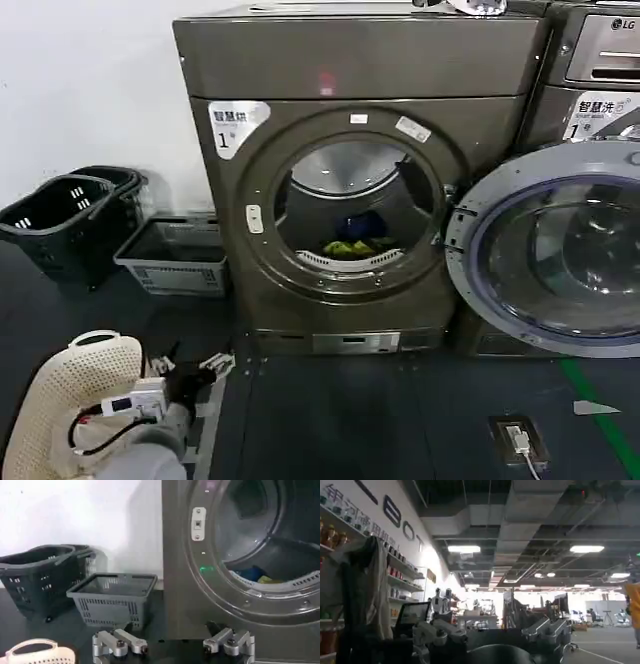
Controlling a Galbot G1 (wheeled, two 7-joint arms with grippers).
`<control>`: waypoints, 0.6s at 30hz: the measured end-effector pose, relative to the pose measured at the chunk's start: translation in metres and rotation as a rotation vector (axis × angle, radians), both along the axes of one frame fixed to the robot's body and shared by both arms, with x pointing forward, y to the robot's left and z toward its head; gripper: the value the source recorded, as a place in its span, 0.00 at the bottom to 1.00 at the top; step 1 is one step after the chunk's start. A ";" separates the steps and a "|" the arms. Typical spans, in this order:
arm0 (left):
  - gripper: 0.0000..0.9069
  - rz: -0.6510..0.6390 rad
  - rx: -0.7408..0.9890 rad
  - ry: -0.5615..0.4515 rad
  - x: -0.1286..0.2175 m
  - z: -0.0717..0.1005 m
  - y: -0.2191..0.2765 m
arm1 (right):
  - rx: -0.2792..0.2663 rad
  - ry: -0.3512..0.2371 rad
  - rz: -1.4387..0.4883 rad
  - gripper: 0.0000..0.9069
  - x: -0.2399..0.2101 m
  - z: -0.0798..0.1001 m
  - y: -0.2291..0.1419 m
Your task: Grasp the clothes from the dryer.
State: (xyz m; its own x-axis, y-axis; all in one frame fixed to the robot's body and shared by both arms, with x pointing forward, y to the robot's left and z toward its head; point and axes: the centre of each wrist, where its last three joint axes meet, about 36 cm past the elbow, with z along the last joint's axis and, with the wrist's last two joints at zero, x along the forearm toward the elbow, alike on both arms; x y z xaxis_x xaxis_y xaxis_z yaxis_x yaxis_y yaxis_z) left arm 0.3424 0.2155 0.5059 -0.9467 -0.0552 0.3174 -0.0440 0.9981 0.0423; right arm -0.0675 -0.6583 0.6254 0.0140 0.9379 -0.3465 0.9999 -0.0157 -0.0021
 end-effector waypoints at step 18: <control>1.00 -0.002 -0.005 -0.001 0.000 0.000 -0.001 | 0.006 -0.001 -0.018 1.00 -0.006 -0.004 -0.002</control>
